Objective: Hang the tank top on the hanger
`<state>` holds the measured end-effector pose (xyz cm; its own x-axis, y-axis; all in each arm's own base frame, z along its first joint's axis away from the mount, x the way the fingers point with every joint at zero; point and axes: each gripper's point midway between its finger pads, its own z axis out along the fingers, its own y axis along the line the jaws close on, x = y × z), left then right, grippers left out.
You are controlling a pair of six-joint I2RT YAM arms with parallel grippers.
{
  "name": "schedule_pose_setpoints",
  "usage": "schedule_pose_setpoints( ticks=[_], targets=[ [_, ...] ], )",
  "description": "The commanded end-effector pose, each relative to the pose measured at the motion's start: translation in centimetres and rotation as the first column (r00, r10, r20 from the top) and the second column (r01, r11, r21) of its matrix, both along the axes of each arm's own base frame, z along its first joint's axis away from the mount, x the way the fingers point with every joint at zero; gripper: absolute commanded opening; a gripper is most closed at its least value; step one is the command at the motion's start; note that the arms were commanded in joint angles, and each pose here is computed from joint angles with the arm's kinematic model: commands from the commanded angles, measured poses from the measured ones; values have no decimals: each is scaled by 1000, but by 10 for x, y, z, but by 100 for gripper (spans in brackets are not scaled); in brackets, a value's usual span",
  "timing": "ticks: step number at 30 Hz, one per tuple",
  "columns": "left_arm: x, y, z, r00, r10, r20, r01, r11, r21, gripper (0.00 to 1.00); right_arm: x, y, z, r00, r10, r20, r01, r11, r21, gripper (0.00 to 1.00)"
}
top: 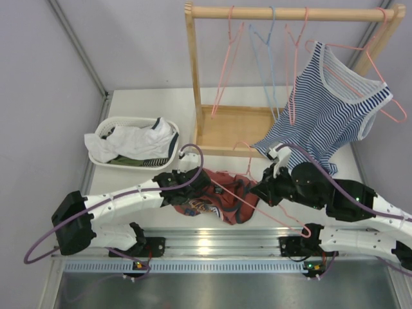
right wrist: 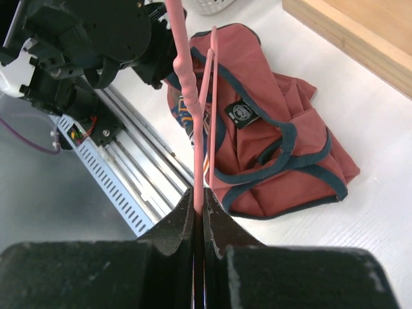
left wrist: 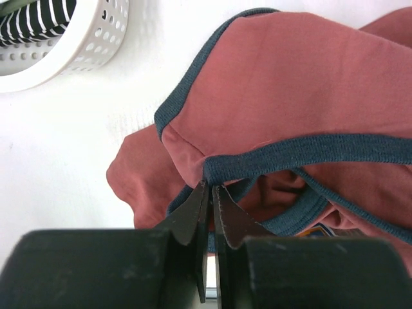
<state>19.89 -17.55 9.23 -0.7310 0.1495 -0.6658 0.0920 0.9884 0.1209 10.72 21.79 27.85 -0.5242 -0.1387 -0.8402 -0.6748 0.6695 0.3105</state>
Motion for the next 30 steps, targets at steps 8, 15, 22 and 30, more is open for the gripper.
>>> schedule_pose_setpoints(
  ticks=[8, 15, 22, 30],
  targets=[
    [9, -10, 23, 999, 4, 47, -2, 999, -42, 0, -16, 25, -16, 989, 145, 10, -145, 989, 0, 0],
    [9, -15, 40, 998, -7, 56, 11, 997, -74, 0, -5, 36, -27, 993, 119, 26, -118, 993, -18, 0],
    [9, -19, 48, 998, -18, 54, 23, 996, -91, 0, 0, 50, -27, 993, 115, 40, -116, 993, 7, 0],
    [10, -23, 59, 998, -22, 65, 30, 992, -123, 0, 7, 62, -42, 994, 102, 48, -103, 995, 12, 0]
  ],
)
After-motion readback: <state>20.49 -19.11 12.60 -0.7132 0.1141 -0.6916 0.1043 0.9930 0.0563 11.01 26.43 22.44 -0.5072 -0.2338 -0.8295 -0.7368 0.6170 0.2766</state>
